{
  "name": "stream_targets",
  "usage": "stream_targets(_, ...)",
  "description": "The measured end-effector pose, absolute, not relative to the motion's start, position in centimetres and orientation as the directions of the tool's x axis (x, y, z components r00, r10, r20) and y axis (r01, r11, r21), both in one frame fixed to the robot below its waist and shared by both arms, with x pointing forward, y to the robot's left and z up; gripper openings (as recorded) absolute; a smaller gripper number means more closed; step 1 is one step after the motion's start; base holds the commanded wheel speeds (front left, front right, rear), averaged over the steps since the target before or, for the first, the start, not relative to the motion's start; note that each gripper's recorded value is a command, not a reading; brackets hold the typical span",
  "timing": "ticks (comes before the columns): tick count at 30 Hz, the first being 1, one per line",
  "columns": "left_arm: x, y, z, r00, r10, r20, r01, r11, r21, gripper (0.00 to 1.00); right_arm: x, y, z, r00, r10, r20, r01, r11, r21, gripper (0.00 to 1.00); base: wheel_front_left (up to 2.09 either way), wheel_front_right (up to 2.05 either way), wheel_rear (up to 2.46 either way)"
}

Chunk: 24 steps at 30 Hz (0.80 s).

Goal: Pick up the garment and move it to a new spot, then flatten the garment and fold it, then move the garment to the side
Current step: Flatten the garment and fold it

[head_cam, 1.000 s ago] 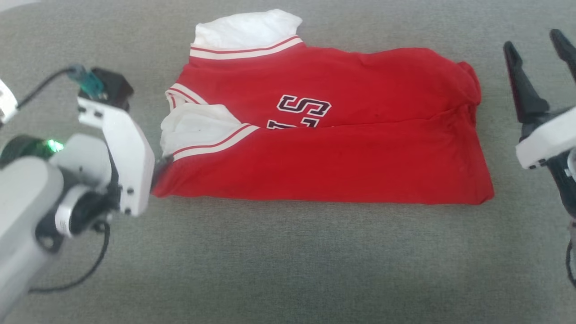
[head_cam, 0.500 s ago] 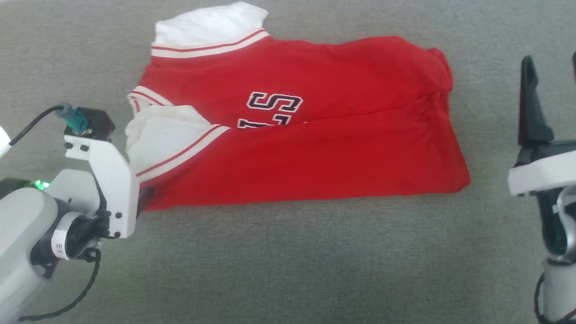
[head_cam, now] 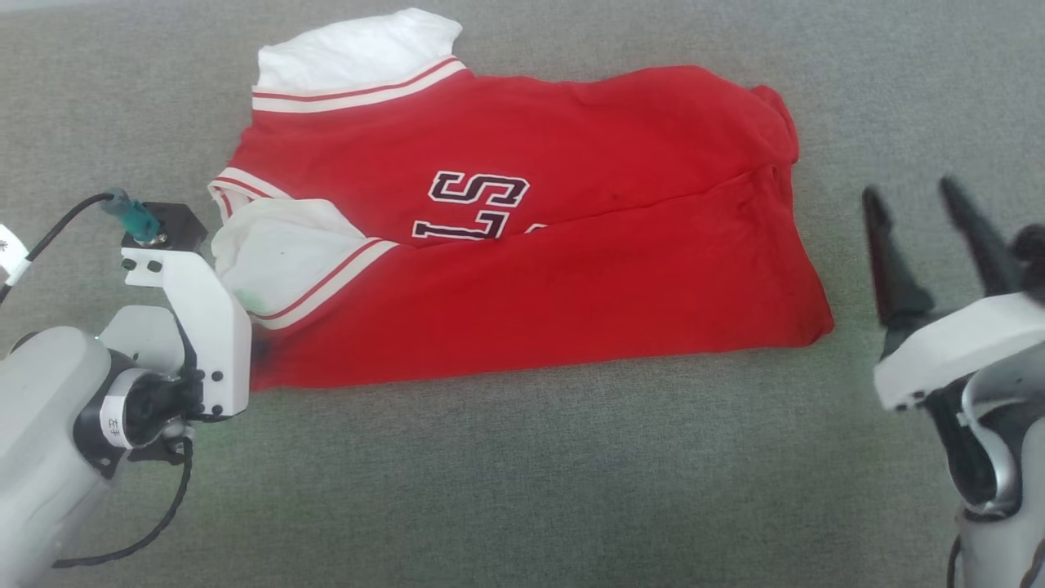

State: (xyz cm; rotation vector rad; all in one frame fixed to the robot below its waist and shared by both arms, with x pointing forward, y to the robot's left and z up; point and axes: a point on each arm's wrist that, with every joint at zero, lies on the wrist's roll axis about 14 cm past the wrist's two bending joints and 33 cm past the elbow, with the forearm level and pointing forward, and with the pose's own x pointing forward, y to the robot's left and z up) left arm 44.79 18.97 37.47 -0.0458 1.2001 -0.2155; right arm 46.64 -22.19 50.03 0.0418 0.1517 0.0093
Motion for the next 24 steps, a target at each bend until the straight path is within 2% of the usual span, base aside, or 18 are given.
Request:
stream_targets(4, 44.7, 18.8, 37.7, 0.355, -0.201, -0.913, 0.146, 0.977, -0.158, 0.0, 45.6, -21.2, 47.1, 0.942, 0.068, -0.328, -0.054, 0.997, 0.051, 1.0, 0.0, 0.0, 0.0)
stream_targets(9, 44.6, 18.7, 37.9, 0.366, -0.214, -0.906, 0.146, 0.974, -0.171, 0.0, 44.1, -20.4, 43.6, 0.837, 0.125, -0.532, -0.11, 0.992, 0.06, 1.0, 0.0, 0.0, 0.0)
stream_targets(19, 44.5, 18.5, 37.7, 0.385, -0.239, -0.892, 0.148, 0.969, -0.196, 0.0, 44.3, -19.2, 38.5, 0.648, 0.19, -0.738, -0.115, 0.982, 0.152, 1.0, 0.0, 0.0, 0.0)
stream_targets(20, 44.5, 18.6, 37.7, 0.387, -0.24, -0.89, 0.146, 0.969, -0.198, 0.0, 44.3, -18.9, 38.0, 0.622, 0.201, -0.756, -0.117, 0.979, 0.164, 0.94, 0.0, 0.0, 0.0)
stream_targets(21, 44.5, 18.7, 37.6, 0.388, -0.238, -0.89, 0.142, 0.97, -0.198, 0.0, 44.3, -18.8, 37.7, 0.602, 0.207, -0.771, -0.117, 0.978, 0.172, 0.36, 0.0, 0.0, 0.0)
stream_targets(22, 44.4, 18.8, 37.5, 0.388, -0.238, -0.891, 0.139, 0.97, -0.199, 0.0, 44.3, -18.5, 37.4, 0.58, 0.215, -0.785, -0.13, 0.977, 0.172, 0.0, 0.0, 0.0, 0.0)
stream_targets(24, 44.4, 19.0, 37.4, 0.394, -0.237, -0.888, 0.135, 0.971, -0.199, 0.0, 44.5, -18.4, 37.1, 0.559, 0.226, -0.798, -0.145, 0.974, 0.174, 0.0, 0.0, 0.0, 0.0)
